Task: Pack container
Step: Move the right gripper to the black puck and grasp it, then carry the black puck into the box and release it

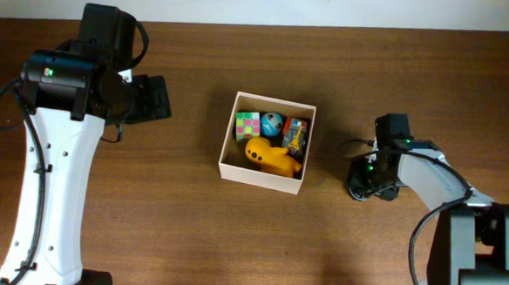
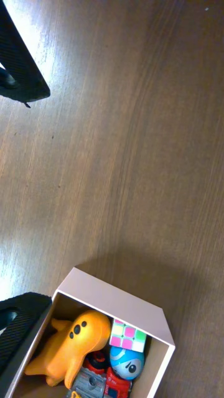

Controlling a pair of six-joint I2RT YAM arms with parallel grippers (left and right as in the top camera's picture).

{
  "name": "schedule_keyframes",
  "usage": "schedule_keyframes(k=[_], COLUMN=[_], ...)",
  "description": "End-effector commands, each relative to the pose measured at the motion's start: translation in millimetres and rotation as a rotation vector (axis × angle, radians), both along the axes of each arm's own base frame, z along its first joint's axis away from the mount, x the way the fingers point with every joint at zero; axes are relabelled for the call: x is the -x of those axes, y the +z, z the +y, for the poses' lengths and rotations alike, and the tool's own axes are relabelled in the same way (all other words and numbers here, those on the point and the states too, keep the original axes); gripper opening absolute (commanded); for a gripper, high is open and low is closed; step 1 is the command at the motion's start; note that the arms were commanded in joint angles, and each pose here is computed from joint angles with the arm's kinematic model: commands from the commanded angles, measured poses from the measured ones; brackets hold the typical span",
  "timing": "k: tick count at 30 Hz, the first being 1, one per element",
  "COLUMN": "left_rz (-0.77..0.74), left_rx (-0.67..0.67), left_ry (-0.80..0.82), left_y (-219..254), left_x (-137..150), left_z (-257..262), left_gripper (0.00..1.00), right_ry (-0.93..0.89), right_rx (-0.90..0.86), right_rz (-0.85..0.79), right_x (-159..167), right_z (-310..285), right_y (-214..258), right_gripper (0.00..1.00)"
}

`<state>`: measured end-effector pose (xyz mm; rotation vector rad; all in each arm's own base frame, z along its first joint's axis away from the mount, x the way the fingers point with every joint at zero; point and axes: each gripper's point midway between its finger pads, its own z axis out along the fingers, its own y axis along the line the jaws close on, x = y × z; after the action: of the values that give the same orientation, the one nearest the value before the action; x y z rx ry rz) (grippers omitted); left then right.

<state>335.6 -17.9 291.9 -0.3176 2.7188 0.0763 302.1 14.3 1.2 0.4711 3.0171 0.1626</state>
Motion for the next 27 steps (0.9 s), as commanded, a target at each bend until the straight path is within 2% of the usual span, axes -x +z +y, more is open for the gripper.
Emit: schedule_keyframes(k=[1, 5, 11, 16, 22, 27], left_rz=[-0.007, -0.008, -0.007, -0.008, -0.008, -0.007], left_rx=[-0.013, -0.013, -0.013, -0.013, -0.013, -0.013], left_ry=[-0.005, -0.005, -0.005, -0.005, -0.007, -0.007], left_y=[2.7, 2.7, 2.7, 2.7, 2.7, 2.7], left_x=[-0.2, -0.3, -0.2, -0.3, -0.3, -0.2], left_z=[2.5, 2.5, 2.5, 2.5, 1.9, 1.9], left_gripper=[0.99, 0.99, 0.99, 0.99, 0.99, 0.99], right_ry=[0.004, 0.004, 0.026, 0.130, 0.333, 0.411], right_rx=[-0.010, -0.009, -0.009, -0.016, -0.036, -0.005], right_rz=[0.027, 0.030, -0.014, -0.153, -0.416, -0.559], right_x=[5.3, 6.1, -4.4, -24.6, -43.4, -56.7], right_z=[1.3, 1.2, 7.6, 42.1, 114.0, 151.5], right_y=[-7.4, -7.0, 22.2, 89.5, 188.2, 217.4], right_gripper=[0.55, 0.44, 0.42, 0.43, 0.47, 0.47])
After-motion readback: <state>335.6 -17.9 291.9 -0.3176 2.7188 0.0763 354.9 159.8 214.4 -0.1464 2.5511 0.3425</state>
